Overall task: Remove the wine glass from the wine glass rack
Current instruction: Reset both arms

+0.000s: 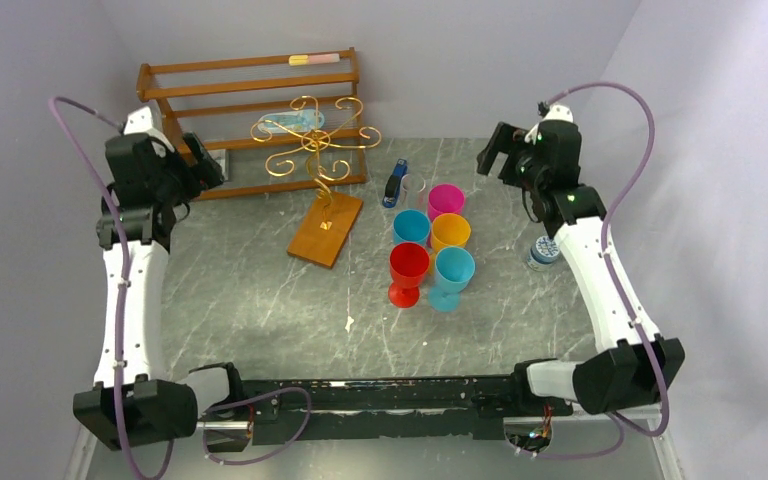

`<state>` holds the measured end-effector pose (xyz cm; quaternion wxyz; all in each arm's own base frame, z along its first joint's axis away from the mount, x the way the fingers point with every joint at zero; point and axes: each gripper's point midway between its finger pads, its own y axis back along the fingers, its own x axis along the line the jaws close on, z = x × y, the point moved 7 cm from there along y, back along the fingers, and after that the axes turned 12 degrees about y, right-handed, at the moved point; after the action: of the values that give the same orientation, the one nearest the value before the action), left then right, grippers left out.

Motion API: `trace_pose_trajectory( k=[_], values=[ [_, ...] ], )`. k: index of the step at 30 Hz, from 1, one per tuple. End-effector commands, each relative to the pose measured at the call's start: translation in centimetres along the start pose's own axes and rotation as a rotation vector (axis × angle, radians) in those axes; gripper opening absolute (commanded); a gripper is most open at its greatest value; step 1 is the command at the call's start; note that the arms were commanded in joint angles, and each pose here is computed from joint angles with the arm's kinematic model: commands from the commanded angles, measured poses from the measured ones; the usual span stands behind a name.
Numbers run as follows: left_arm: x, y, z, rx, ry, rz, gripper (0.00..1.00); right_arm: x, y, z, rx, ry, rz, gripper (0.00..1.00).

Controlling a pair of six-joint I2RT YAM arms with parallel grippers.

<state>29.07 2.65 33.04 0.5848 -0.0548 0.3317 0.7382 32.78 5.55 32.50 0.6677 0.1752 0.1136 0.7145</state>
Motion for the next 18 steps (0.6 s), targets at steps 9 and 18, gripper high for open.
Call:
trace_pose_trajectory(
  k=[9,18],
  values=[
    [-2.4,2.2,2.7,-0.005,-0.032,-0.116,0.99,1.6,1.1,2.3,0.058,0.138,0.197,1.0],
    [-2.6,2.9,2.6,-0.004,-0.012,-0.133,0.99,-0.1,1.9,3.9,-0.033,0.003,-0.031,1.0]
  ],
)
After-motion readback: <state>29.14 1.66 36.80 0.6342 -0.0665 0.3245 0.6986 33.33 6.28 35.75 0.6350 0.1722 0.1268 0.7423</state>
